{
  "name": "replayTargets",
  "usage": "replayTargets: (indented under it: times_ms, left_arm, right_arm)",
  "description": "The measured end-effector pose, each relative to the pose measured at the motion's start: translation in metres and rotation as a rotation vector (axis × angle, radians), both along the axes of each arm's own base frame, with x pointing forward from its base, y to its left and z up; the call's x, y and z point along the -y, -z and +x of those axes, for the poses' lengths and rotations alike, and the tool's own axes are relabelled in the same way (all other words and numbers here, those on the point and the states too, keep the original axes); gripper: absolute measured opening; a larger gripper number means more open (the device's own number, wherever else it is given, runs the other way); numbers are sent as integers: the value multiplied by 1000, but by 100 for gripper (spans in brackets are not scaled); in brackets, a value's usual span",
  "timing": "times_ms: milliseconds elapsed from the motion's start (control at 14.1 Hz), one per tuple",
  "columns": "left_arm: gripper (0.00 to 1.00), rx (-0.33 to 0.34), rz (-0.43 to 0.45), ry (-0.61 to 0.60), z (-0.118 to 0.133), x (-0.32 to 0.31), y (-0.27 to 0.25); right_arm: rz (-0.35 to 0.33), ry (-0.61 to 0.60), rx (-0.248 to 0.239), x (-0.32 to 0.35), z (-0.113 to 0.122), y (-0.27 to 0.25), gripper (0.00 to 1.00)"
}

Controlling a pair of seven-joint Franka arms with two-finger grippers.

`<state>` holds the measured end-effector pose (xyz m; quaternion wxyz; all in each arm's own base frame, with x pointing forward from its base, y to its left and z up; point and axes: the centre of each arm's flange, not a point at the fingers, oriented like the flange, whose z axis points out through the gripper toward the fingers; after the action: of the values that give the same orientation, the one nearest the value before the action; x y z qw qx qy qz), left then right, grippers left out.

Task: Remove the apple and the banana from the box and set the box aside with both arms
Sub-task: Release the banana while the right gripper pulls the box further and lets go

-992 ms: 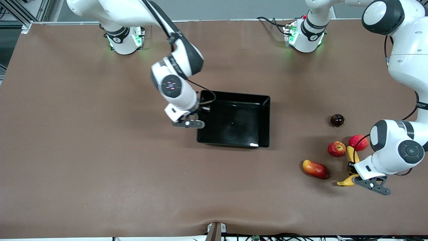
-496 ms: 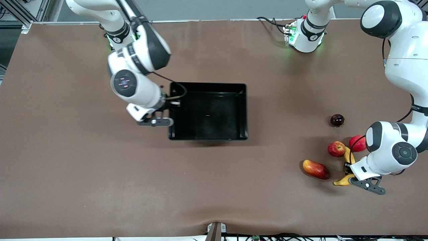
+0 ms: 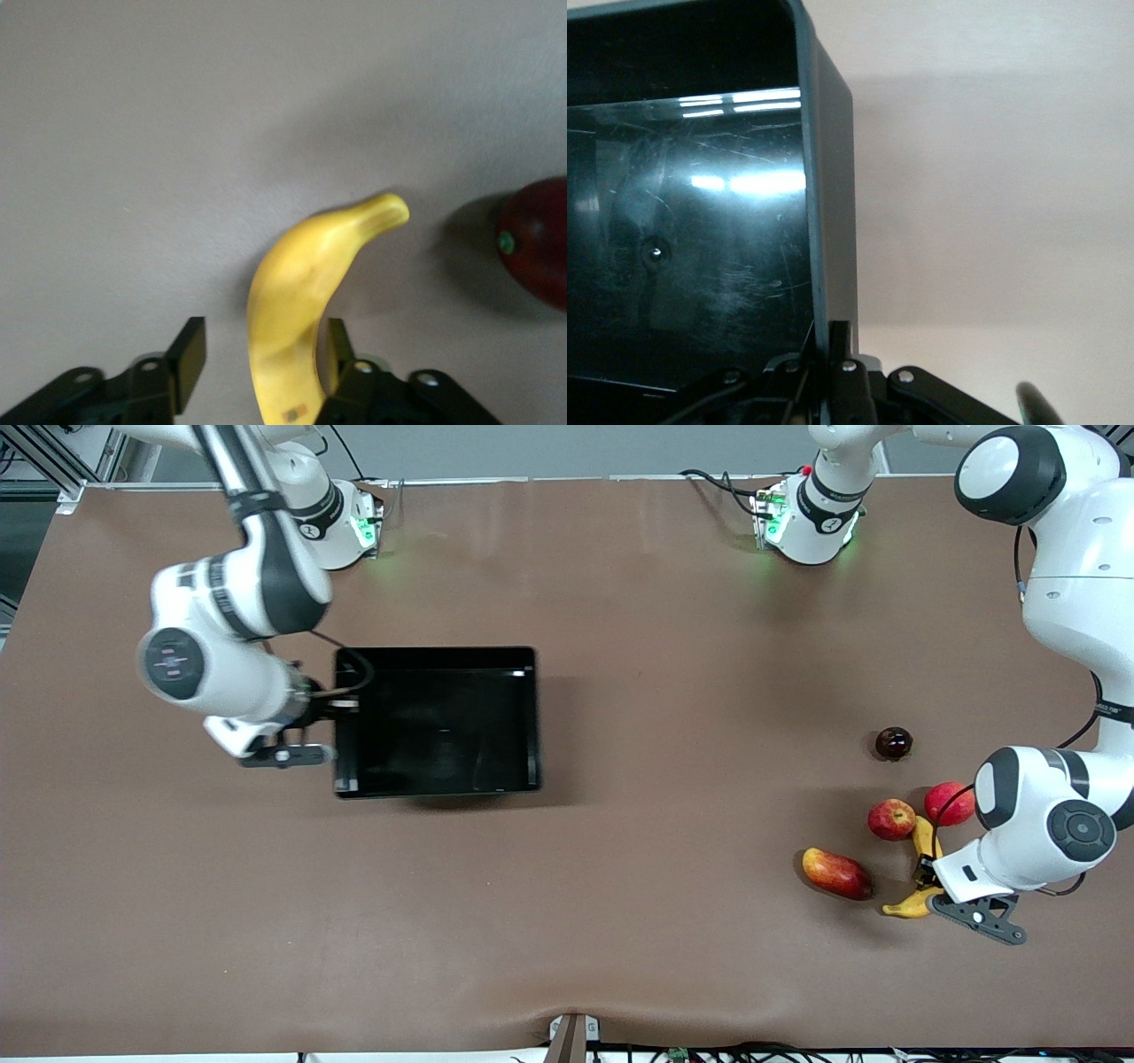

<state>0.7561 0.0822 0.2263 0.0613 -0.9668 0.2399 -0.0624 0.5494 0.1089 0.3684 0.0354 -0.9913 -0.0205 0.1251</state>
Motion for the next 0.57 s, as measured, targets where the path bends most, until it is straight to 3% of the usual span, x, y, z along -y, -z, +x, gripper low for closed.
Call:
replayTargets:
  times_ms: [212, 425, 567]
  left_arm:
    - [97, 6, -38, -50, 1, -2, -54]
    - [100, -36, -50, -165, -13, -1, -139]
    - [100, -53, -27, -282, -31, 8, -192]
  right_arm:
    - [41, -19, 3, 89, 1, 14, 6]
    - [69, -29, 43, 160, 0, 18, 6]
    - [81, -55, 96, 215, -7, 26, 6]
